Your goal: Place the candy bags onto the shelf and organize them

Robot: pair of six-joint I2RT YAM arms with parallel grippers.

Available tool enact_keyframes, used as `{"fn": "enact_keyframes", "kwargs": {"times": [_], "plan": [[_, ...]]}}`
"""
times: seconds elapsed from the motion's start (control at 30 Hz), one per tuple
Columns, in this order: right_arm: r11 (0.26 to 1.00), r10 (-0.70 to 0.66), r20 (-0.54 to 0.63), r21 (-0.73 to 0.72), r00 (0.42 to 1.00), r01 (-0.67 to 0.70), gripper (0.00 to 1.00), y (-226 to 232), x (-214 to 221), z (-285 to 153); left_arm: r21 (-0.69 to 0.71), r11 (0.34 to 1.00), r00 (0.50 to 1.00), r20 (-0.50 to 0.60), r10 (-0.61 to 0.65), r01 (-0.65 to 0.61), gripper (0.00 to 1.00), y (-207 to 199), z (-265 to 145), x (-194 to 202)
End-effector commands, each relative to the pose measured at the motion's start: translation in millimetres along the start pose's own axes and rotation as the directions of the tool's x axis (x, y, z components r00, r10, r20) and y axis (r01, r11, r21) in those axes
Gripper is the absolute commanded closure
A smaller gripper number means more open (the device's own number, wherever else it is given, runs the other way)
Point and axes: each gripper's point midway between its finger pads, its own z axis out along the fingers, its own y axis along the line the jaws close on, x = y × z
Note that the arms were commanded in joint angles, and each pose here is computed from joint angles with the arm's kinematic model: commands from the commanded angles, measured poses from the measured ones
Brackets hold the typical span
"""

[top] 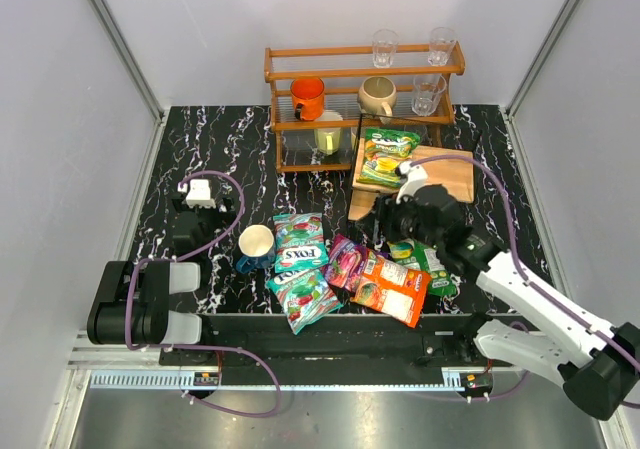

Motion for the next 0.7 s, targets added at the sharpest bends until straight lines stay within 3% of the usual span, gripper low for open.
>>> {"fn": "enact_keyframes", "kwargs": {"times": [0.0, 0.2, 0.37, 0.53, 0.67], "plan": [[0.999, 0.037, -0.01, -0.008, 0.999, -0.037, 0.34, 10, 23, 24, -0.009, 1.0, 0.997, 0.078, -0.007, 0.007, 0.01, 1, 9, -25], [0.997, 0.081, -0.072, -0.012, 0.994, -0.082, 0.32, 10, 63, 59, -0.009, 1.0, 0.997, 0.078, -0.007, 0.007, 0.01, 1, 9, -25], [0.984, 0.061, -0.101, 0.175, 0.993, -0.042, 0.31, -25, 79, 62, -0.01, 1.0, 0.997, 0.08, -0.007, 0.007, 0.01, 2, 9, -26], [0.857, 0.111, -0.014, 0.508, 0.994, -0.089, 0.3, -86, 78, 22, -0.012, 1.0, 0.997, 0.078, -0.007, 0.008, 0.01, 2, 9, -25], [0.769, 0.144, 0.061, 0.621, 0.988, -0.15, 0.31, -114, 84, -4, -0.01, 1.0, 0.997, 0.078, -0.007, 0.007, 0.01, 2, 9, -26]]}}
